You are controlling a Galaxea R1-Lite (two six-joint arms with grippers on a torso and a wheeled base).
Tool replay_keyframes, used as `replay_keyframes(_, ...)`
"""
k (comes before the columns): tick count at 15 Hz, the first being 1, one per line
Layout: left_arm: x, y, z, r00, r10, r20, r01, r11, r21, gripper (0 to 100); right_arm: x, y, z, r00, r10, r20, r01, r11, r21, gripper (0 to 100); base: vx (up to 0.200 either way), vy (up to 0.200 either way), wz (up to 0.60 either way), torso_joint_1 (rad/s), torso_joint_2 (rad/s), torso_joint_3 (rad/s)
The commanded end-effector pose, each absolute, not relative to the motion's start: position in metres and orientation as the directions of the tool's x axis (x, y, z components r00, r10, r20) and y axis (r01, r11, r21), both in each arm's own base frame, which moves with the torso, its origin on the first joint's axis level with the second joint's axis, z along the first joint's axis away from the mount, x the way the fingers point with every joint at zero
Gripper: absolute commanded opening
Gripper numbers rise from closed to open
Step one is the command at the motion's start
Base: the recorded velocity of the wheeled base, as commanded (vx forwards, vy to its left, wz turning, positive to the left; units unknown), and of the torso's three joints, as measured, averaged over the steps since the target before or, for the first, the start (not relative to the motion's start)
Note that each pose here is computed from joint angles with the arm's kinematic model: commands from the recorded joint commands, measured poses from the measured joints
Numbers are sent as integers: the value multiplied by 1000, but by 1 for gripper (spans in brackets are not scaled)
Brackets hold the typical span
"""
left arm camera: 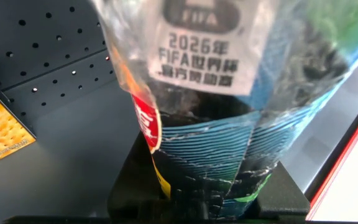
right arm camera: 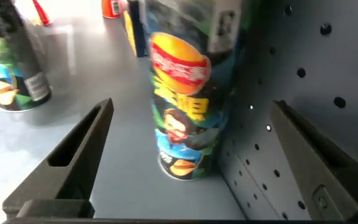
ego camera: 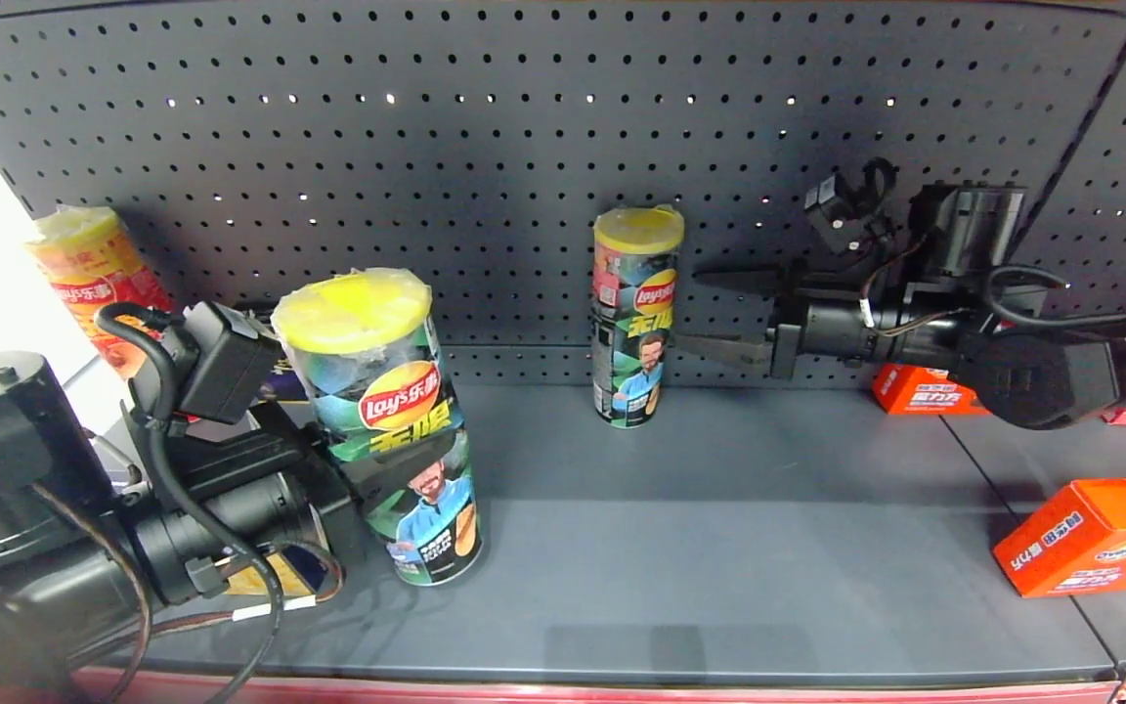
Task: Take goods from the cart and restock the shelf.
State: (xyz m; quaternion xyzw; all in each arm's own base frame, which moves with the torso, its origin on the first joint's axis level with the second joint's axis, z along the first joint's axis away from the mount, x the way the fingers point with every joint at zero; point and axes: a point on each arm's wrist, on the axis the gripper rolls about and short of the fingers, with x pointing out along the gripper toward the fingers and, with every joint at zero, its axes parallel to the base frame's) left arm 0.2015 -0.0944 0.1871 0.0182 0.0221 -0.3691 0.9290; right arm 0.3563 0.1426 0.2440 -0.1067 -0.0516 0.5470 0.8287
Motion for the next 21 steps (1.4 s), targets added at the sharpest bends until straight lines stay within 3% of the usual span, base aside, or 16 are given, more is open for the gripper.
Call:
replay_keyframes(1, 204, -95, 187, 727, -684, -56, 686, 727, 16, 0, 369, 152, 235, 384, 922, -38, -903, 367, -225, 100, 0, 0, 0, 0, 0, 0)
replay_keyframes(11, 205, -92, 187, 737, -673, -58, 675, 738, 16, 0, 366, 174, 219, 333, 941, -60, -927, 315, -204, 100, 0, 0, 0, 0, 0, 0)
replay_keyframes(17, 205, -92, 186, 737, -673, -60, 675, 738, 14, 0, 332, 169, 206, 312, 945, -94, -940, 293, -175, 100, 0, 0, 0, 0, 0, 0)
replay_keyframes(21, 205, -92, 185, 736, -674, -62, 676, 737, 14, 0, 346, 176, 193, 322, 940, -111, -940, 302, -159, 100, 0, 0, 0, 0, 0, 0)
